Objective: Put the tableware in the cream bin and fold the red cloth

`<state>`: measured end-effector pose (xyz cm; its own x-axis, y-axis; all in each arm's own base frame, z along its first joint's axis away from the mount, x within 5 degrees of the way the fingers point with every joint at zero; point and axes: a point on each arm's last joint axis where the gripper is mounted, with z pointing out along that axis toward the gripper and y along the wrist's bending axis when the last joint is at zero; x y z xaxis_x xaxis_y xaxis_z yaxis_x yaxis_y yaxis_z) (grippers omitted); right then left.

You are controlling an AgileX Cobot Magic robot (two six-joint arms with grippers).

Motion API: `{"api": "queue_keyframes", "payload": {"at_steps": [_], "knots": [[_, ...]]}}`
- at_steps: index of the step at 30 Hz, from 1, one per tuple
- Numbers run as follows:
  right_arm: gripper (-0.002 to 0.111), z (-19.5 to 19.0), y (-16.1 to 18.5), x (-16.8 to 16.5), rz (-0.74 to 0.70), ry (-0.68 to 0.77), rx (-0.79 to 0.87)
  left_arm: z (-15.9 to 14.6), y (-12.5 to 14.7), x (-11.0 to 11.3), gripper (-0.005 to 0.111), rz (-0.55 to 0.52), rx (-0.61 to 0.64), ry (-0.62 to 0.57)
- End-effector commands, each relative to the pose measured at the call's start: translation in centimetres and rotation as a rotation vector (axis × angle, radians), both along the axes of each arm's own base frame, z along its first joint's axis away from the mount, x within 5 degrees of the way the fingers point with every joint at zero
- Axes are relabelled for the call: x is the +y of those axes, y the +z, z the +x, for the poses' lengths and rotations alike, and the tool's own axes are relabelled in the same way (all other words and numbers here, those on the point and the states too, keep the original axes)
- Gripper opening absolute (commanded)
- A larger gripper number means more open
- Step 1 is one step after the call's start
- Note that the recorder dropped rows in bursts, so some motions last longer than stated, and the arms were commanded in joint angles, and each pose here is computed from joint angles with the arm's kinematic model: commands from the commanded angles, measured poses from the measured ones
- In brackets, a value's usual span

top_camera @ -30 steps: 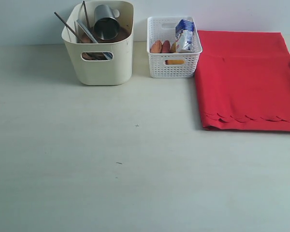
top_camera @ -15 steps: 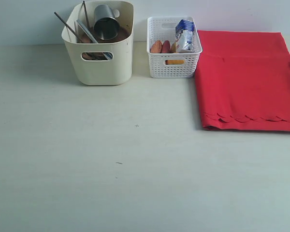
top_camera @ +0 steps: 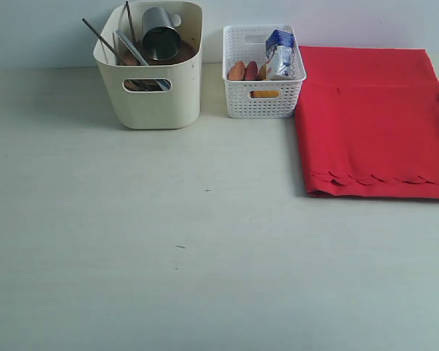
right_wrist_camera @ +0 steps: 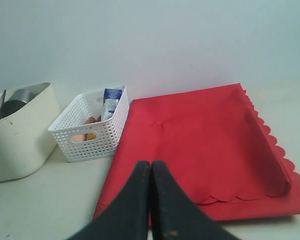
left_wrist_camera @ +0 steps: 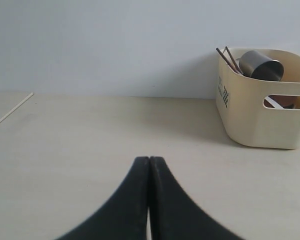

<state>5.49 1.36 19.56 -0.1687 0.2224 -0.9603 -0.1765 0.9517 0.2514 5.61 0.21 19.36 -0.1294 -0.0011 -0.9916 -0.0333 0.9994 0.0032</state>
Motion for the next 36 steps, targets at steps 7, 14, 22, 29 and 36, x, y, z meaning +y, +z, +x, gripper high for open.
{"api": "queue_keyframes", "payload": {"at_steps": [7, 14, 22, 29, 36], "knots": [[0.000, -0.04, -0.11, 0.03, 0.046, 0.000, 0.009, -0.04, 0.06, -0.01, 0.000, -0.007, -0.008, 0.001], [0.000, -0.09, -0.33, -0.04, -0.047, -0.001, 0.012, -0.04, 0.06, -0.01, 0.000, -0.005, -0.008, 0.001], [0.000, -0.03, -0.58, -0.52, -0.059, -0.089, 0.040, -0.04, 0.06, -0.01, 0.000, -0.005, -0.008, 0.001], [0.000, -0.03, -0.58, -0.53, -0.061, -0.090, 0.040, -0.04, 0.06, -0.01, 0.000, -0.005, -0.008, 0.001], [0.000, -0.03, -0.58, -0.52, -0.059, -0.089, 0.040, -0.04, 0.06, -0.01, 0.000, -0.005, -0.008, 0.001]]}}
